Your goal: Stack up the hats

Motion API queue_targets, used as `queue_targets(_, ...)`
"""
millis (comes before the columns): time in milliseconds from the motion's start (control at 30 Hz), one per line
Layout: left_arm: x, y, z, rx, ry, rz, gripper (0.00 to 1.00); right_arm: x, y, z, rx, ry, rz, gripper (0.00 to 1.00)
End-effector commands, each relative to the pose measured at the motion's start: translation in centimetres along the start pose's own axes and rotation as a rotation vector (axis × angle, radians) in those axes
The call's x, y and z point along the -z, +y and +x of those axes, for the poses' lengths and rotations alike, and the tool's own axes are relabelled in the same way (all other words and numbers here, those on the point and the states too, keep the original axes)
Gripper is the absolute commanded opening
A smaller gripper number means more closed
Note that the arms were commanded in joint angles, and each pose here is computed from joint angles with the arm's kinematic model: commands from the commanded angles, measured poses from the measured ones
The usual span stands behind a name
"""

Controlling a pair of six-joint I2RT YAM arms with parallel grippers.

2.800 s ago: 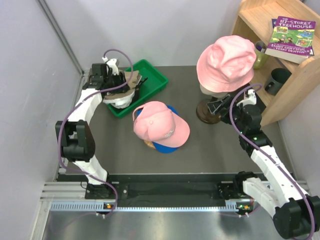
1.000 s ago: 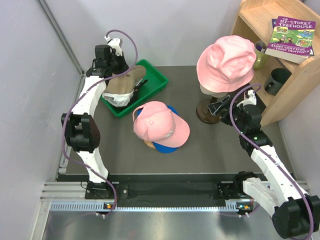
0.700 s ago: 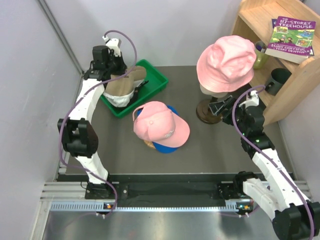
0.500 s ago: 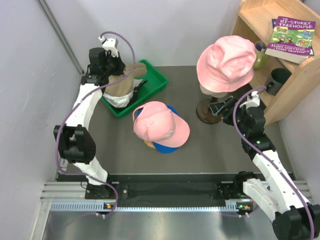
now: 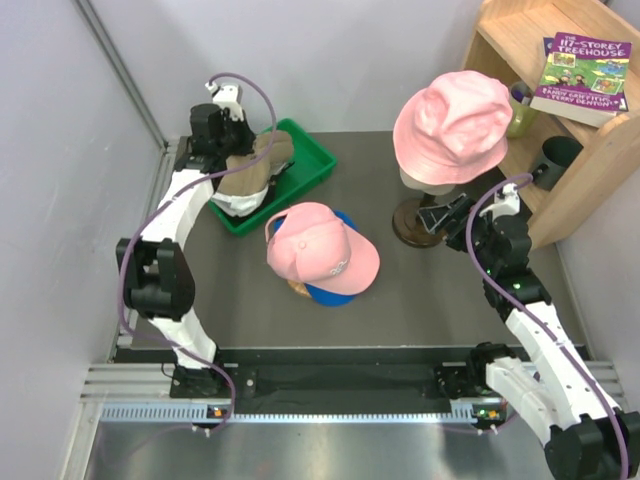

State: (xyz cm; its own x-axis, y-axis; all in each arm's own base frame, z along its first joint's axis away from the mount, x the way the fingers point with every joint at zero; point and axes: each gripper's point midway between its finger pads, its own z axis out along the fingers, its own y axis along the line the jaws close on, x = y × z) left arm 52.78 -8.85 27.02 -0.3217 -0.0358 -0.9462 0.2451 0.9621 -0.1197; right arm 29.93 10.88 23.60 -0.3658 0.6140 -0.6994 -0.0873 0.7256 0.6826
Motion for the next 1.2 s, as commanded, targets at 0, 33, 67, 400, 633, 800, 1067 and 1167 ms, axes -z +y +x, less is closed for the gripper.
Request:
queue_targets(0, -2.1, -2.1, -6.1, 0.013, -0.185, 0.069, 0.0, 0.5, 0.8, -1.3, 0.014, -0.047, -0.024, 0.91)
queue_targets(33, -2.5, -2.2, -6.6, 0.012, -0.195, 0.07, 0.0, 0.6, 0.8, -1.4, 0.014, -0.048, -0.023, 0.91)
queue_targets(67, -2.4, -2.5, -8.1, 0.01, -0.228, 0.077, 0.0, 0.6, 0.8, -1.5, 0.013, -0.052, -0.021, 0.91)
queue_targets(400, -2.1, -1.8, -10.2, -0.077, -0.289, 0.028, 0.0, 0.1, 0.7, -1.7, 0.019, -0.054, -0.012, 0.91)
queue_targets(633, 1.6, -2.5, -12.2, -0.025, -0.388, 0.031, 0.0, -0.3, 0.9, -1.9, 0.021, -0.048, -0.019, 0.91)
queue_targets(800, 4.1, -2.4, -16.1, -0.026, -0.488, 0.003, 0.0, -0.1, 1.1, -1.8, 0.024, -0.047, -0.026, 0.91)
queue_targets(1067, 4.0, -2.0, -16.9, 0.021, -0.531, 0.012, 0.0, 0.5, 1.0, -1.6, 0.027, -0.05, -0.025, 0.91)
queue_targets(1167, 2.5, -0.6, -12.8, 0.018, -0.452, -0.048, 0.0, 0.7, 0.9, -1.6, 0.023, -0.058, -0.024, 0.91)
